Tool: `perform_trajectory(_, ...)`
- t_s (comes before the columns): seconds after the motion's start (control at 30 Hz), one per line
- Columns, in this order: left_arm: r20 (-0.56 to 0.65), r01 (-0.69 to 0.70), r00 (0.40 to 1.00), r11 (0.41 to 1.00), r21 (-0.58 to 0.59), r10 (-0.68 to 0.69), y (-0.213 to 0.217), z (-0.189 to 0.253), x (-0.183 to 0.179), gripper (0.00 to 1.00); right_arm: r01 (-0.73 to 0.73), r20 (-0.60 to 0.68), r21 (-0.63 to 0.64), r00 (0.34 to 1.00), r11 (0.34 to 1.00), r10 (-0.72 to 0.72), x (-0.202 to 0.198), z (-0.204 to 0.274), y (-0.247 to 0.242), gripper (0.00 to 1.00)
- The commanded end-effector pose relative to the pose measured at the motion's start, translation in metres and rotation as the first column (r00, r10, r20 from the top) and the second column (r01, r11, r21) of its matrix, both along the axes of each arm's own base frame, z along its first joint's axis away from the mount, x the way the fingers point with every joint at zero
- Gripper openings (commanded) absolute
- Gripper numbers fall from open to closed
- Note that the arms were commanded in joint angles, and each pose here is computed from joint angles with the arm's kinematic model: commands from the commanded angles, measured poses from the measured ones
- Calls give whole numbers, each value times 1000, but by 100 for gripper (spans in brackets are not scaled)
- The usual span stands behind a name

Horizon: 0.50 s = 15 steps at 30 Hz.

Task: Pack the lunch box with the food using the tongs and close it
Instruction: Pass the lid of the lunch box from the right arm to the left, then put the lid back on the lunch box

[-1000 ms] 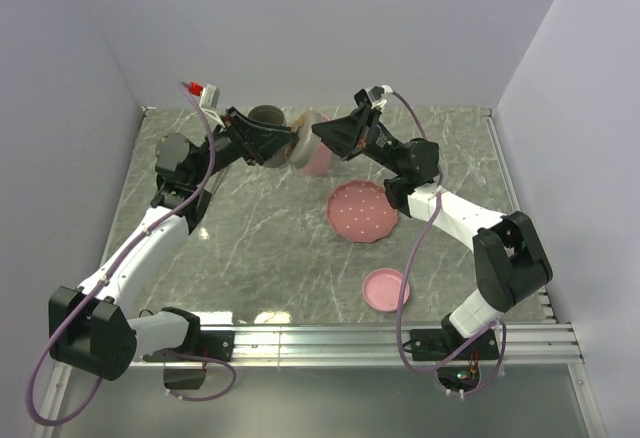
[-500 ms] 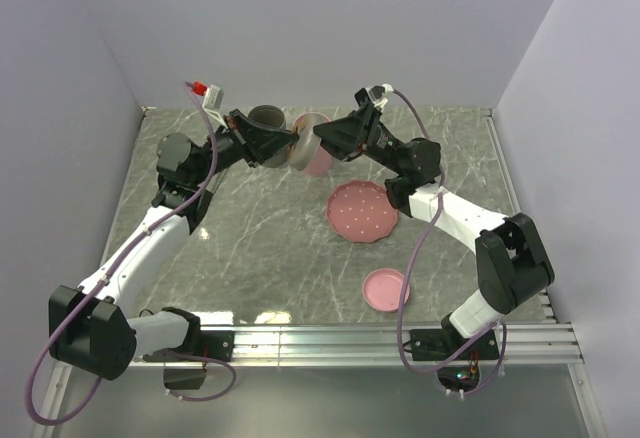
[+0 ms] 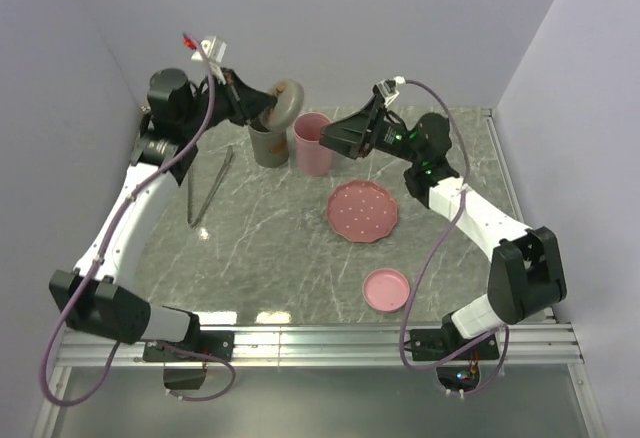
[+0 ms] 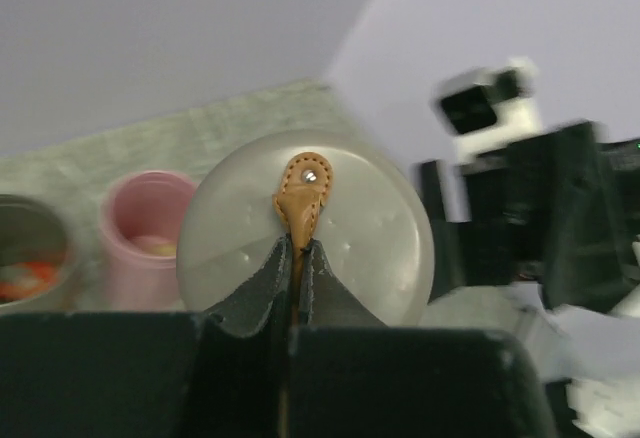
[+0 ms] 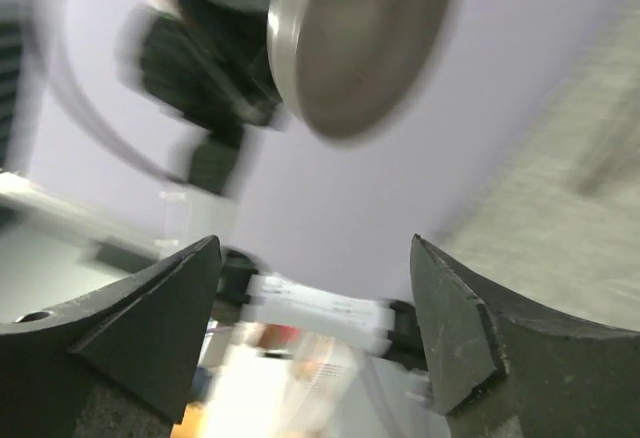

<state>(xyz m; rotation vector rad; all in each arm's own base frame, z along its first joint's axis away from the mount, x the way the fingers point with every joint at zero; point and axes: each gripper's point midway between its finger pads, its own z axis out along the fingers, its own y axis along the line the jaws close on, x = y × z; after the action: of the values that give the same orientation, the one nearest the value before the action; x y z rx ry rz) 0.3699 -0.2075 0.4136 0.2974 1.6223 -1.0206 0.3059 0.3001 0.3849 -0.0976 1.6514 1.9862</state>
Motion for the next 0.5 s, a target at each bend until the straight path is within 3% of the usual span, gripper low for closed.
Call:
perform_trajectory(0.0, -69, -166, 979, 943, 290, 194, 35, -45, 32, 0, 72, 151, -240, 988, 968, -36, 2, -14, -15, 84)
perform_trajectory(0.03, -82, -172, 974, 928, 331, 209, 37, -57, 42, 0, 119, 256, -283, 966, 952, -45, 6, -12, -19, 85)
perform_trajectory(0.07, -56, -198, 971, 914, 355, 232, 42, -49, 49, 0, 125, 222, -342, 974, 932, -49, 8, -26, -25, 85)
perform_trajectory(0.13, -66, -253, 947, 859, 445, 313, 56, -70, 69, 0, 198, 330, -395, 942, 897, -63, 15, -22, -35, 91)
perform_trajectory(0.17, -36, -282, 942, 844, 456, 334, 60, -58, 78, 0, 192, 290, -452, 955, 871, -59, 14, -35, -41, 95)
perform_trajectory(0.23, -61, -288, 923, 786, 547, 381, 71, -82, 95, 0, 253, 366, -498, 928, 829, -64, 24, -32, -55, 98)
perform_trajectory(0.27, -22, -303, 926, 776, 554, 377, 73, -68, 101, 0, 247, 336, -539, 940, 805, -64, 23, -41, -61, 99)
perform_trajectory(0.47, 4, -316, 913, 700, 640, 409, 81, -87, 143, 0, 317, 391, -615, 918, 722, -69, 29, -49, -92, 100)
